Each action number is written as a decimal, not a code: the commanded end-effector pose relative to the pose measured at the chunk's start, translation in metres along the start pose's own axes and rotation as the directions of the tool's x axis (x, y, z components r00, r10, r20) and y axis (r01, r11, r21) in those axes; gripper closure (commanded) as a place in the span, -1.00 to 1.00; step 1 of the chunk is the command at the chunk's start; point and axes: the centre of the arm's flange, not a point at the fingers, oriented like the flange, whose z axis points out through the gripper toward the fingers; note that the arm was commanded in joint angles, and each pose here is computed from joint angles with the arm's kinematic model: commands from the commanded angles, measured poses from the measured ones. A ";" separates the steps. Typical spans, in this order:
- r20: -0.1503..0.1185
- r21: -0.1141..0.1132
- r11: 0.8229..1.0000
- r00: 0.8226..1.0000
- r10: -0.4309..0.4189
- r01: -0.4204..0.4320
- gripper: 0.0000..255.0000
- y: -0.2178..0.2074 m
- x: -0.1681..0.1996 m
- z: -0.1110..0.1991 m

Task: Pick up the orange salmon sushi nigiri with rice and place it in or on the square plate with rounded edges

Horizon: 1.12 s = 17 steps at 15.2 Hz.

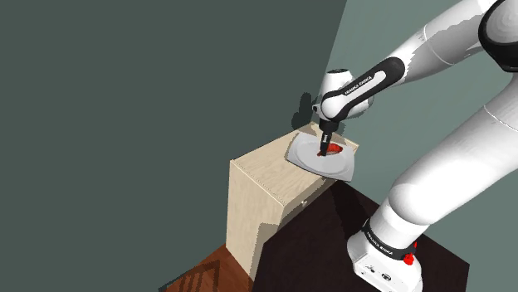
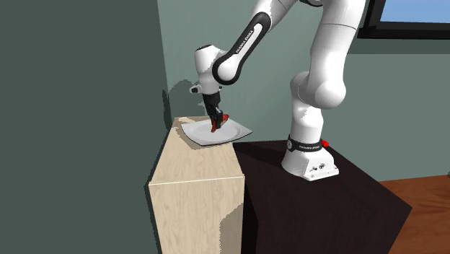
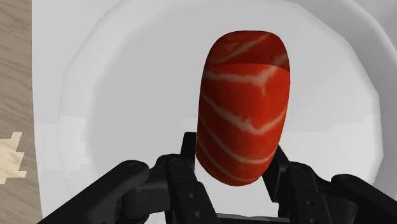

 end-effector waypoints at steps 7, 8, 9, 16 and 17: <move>0.001 0.001 1.000 1.000 -0.004 0.004 -1.00 -0.003 0.002 0.002; 0.001 0.001 1.000 1.000 -0.004 0.004 -1.00 -0.003 0.002 0.002; 0.001 0.001 1.000 1.000 -0.004 0.004 -1.00 -0.002 0.001 0.001; 0.001 0.001 1.000 1.000 -0.004 0.004 -1.00 -0.002 0.001 -0.049; 0.001 0.001 1.000 1.000 -0.004 0.004 -1.00 -0.002 0.001 -0.049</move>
